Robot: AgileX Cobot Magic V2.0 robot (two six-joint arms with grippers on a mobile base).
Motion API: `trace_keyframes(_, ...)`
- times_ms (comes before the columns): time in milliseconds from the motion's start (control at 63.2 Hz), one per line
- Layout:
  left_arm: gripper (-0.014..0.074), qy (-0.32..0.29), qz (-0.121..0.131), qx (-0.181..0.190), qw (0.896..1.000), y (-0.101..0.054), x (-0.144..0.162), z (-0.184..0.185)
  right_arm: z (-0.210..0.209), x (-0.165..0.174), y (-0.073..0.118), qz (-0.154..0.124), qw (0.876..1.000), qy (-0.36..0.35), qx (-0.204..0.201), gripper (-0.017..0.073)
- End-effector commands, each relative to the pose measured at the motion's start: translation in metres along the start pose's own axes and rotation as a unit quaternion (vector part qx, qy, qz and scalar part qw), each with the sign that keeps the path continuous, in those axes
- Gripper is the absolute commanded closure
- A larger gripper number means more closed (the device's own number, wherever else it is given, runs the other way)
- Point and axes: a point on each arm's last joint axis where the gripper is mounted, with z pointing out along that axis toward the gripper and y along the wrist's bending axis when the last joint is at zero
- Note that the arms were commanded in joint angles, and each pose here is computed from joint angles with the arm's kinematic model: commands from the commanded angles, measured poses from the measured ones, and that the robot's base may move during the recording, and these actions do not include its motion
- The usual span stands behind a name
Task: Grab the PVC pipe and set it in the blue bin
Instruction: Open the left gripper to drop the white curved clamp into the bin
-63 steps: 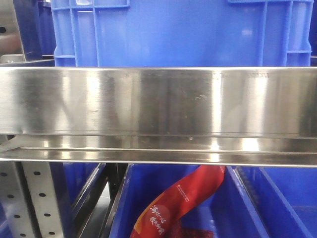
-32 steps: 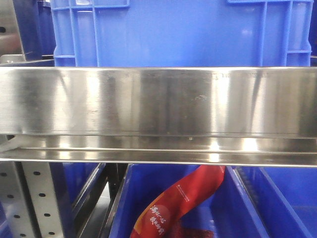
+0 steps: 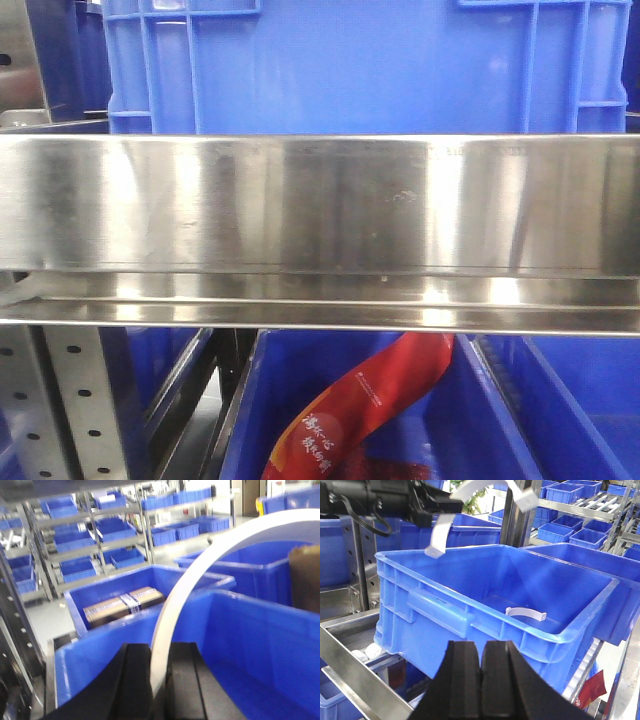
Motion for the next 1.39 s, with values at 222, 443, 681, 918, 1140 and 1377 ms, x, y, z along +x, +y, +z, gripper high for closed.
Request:
trace_keyframes(222, 0.042, -0.013, -0.004, 0.002, 1.0, -0.002, -0.002, 0.005, -0.001, -0.001, -0.001, -0.002, 1.0, -0.01, 0.006, 0.0728)
trace_keyframes(443, 0.0381, -0.01, -0.004, 0.003, 1.0, -0.002, -0.002, 0.005, -0.001, -0.002, -0.001, -0.002, 1.0, -0.015, 0.008, 0.0728)
trace_keyframes(681, 0.0426, 0.001, -0.003, 0.018, 1.0, -0.013, -0.004, 0.002, -0.001, -0.002, -0.001, -0.002, 1.0, -0.015, 0.008, 0.0728)
trace_keyframes(918, 0.0705, 0.009, -0.001, 0.033, 0.999, -0.023, -0.008, -0.005, -0.001, -0.002, -0.001, -0.002, 1.0, -0.015, 0.008, 0.0728)
trace_keyframes(1140, 0.0704, 0.033, 0.009, 0.03, 0.999, -0.019, -0.015, -0.019, -0.001, -0.002, -0.001, -0.003, 1.0, -0.014, 0.008, 0.0728)
trace_keyframes(1377, 0.0704, 0.011, 0.01, 0.021, 1.0, -0.011, -0.045, -0.057, -0.001, -0.003, -0.002, -0.008, 1.0, -0.018, 0.013, 0.0728)
